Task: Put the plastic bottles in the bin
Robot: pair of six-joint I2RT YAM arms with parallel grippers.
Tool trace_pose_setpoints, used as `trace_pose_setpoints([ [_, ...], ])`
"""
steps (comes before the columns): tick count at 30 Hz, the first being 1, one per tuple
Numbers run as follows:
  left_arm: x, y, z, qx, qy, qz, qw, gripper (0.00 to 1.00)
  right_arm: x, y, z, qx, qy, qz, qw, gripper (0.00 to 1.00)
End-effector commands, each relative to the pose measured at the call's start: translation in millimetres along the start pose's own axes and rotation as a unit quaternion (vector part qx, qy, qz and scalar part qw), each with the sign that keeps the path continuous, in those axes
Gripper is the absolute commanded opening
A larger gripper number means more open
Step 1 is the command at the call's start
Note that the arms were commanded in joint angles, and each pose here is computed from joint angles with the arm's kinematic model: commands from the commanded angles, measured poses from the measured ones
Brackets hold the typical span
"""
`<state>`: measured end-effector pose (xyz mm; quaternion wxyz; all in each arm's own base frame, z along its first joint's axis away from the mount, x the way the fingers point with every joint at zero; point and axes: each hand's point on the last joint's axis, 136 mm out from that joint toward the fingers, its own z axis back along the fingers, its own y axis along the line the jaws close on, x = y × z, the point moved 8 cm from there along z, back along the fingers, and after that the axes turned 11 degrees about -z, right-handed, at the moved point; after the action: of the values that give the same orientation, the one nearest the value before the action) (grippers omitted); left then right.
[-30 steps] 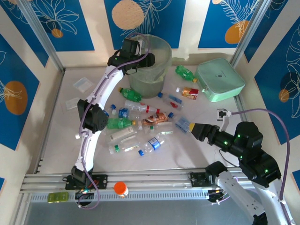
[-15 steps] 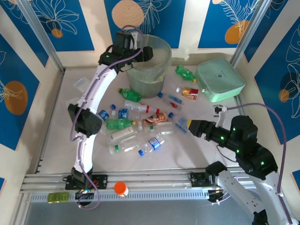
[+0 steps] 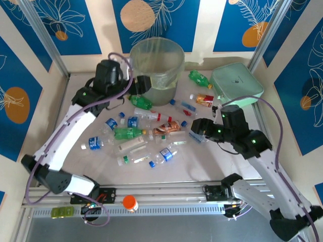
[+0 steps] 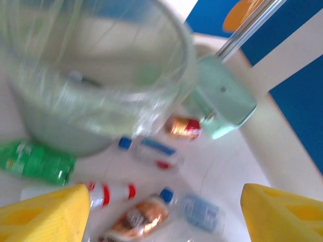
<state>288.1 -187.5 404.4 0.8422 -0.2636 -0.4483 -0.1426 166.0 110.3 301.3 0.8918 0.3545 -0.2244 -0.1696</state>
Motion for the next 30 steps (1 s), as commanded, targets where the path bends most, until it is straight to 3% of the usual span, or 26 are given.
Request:
trace_pose_setpoints([
  [1, -30.6, 6.8, 17.1, 0.004, 0.015, 0.022, 1.0, 0.78, -4.3, -2.5, -19.9, -0.04, 0.021, -0.018, 0.999, 0.62],
  [6, -81.3, 19.2, 38.6, 0.017, 0.044, 0.035, 0.998, 0.78, -18.8, -13.5, -55.5, -0.141, 0.038, -0.117, 0.982, 0.62],
  [12, -125.0, 29.6, 53.6, 0.022, 0.071, 0.027, 0.997, 0.79, -44.7, -22.4, -107.5, -0.171, 0.059, -0.223, 0.958, 0.61],
  [16, -135.2, 28.5, 61.7, 0.007, 0.075, 0.021, 0.997, 0.79, -54.9, -29.4, -134.6, -0.182, 0.069, -0.281, 0.94, 0.63],
  [25, -146.5, 31.1, 84.7, 0.018, 0.067, 0.002, 0.998, 0.83, -71.4, -37.4, -164.3, -0.231, 0.087, -0.299, 0.922, 0.81],
  [30, -149.8, 30.8, 90.6, 0.015, 0.062, 0.002, 0.998, 0.83, -76.0, -43.1, -180.1, -0.237, 0.1, -0.307, 0.916, 0.81],
])
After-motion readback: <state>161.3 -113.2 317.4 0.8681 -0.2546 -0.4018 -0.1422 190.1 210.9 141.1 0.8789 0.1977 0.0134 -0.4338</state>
